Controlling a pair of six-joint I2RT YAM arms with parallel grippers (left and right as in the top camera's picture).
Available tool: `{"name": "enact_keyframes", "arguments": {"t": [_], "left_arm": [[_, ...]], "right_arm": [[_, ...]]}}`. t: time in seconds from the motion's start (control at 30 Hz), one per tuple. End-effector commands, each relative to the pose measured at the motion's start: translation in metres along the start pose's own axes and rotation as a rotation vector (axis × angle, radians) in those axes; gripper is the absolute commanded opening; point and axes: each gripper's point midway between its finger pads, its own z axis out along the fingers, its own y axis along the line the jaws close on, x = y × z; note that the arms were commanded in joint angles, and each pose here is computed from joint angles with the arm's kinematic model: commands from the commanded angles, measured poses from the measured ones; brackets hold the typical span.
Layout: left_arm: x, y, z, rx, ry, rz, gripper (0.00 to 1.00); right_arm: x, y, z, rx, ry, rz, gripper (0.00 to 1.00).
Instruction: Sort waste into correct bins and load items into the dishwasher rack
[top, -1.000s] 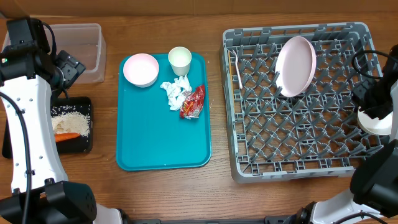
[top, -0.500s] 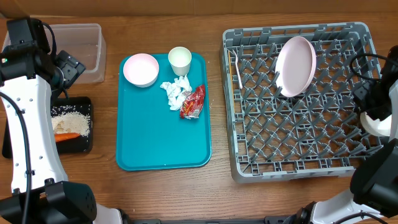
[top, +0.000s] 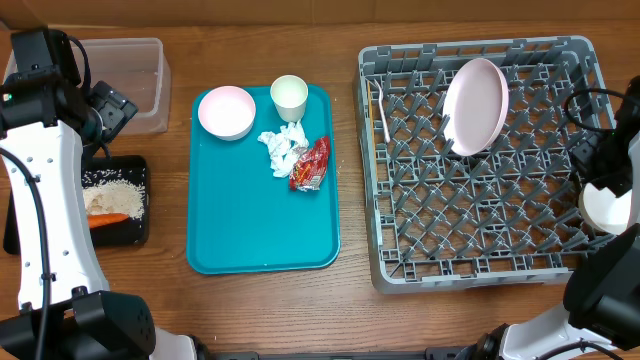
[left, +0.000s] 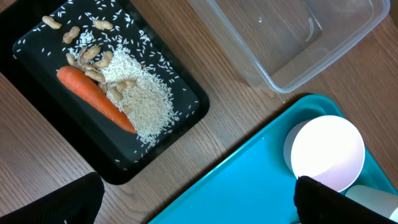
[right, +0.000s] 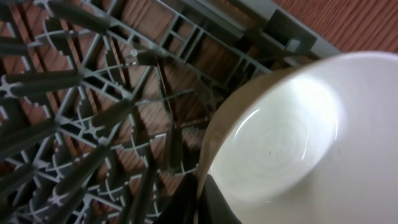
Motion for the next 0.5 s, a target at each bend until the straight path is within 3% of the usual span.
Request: {"name": "enact_keyframes", "arguments": {"t": [0.0, 0.3, 0.47], "left_arm": [[0.000, 0.001, 0.002, -0.013, -0.003, 0.008, 1.00], [0.000, 0.001, 0.002, -0.013, -0.003, 0.008, 1.00], [0.000, 0.001, 0.002, -0.013, -0.003, 0.008, 1.00]], "right_arm": [[-0.003, 0.019, -0.020, -0.105, 0.013, 0.000, 0.04], [0.007, 0.101, -0.102, -0.667, 0.069, -0.211, 0.04], [-0.002, 0.125, -0.121, -0.828, 0.021, -0.246, 0.04]]}}
